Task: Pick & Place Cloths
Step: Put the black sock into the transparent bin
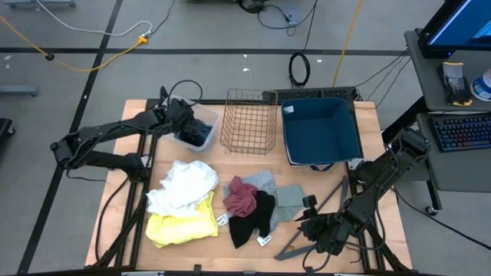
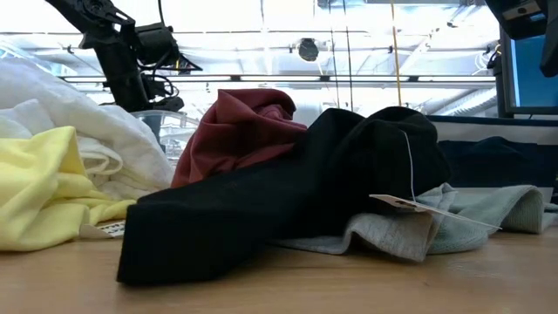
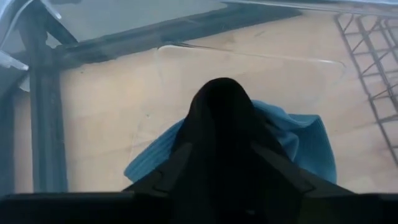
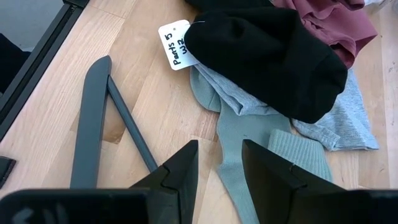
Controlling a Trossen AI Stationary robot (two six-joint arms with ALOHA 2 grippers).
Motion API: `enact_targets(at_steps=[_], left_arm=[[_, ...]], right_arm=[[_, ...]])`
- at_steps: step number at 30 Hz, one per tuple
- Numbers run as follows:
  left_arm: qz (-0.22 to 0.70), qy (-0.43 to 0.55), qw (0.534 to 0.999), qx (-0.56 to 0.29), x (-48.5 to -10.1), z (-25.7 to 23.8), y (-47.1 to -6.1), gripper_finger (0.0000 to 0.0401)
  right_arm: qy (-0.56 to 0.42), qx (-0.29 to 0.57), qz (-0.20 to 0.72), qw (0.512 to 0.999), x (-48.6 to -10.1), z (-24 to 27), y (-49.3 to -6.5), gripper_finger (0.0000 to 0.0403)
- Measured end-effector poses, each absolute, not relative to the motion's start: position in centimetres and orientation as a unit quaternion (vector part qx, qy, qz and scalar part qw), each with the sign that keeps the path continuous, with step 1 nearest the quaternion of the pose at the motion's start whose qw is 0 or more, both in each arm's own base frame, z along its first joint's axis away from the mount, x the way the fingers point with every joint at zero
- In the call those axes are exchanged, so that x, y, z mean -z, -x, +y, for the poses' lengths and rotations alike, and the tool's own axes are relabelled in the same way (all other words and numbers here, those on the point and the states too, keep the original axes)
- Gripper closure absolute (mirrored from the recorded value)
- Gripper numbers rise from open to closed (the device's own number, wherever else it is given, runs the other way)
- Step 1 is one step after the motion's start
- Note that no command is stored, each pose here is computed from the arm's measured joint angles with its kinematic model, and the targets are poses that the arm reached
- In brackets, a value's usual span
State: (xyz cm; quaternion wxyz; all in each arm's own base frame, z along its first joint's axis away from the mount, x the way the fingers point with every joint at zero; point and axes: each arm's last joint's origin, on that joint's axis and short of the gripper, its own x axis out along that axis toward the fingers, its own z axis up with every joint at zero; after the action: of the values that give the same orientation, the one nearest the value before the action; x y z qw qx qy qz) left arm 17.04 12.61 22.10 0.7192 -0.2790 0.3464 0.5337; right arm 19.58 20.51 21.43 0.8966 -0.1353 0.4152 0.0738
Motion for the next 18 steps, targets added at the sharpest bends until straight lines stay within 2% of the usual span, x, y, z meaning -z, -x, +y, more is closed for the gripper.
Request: enact_targets(at_steps=[9,14,18], left_arm=[[0.348,0.277,0.72,-0.533,-22.1,12.6,-17.1,0.0152],[0.342,0.279,0.726,-0.528,-22.4,12.5,-17.0,0.0123],[0.314,0.293,0.748,-0.506,-23.3,12.3,-16.9,0.011]], right_arm=[[0.135,-0.074,0.415,0.896,-21.4,20.5,-19.6,0.0287],[0.135,-0.074,0.415,0.896,-21.4,20.5,-19.6,0.0287],[0.135,-0.074,0.415,0.896,-21.4,20.5,-19.6,0.0287]])
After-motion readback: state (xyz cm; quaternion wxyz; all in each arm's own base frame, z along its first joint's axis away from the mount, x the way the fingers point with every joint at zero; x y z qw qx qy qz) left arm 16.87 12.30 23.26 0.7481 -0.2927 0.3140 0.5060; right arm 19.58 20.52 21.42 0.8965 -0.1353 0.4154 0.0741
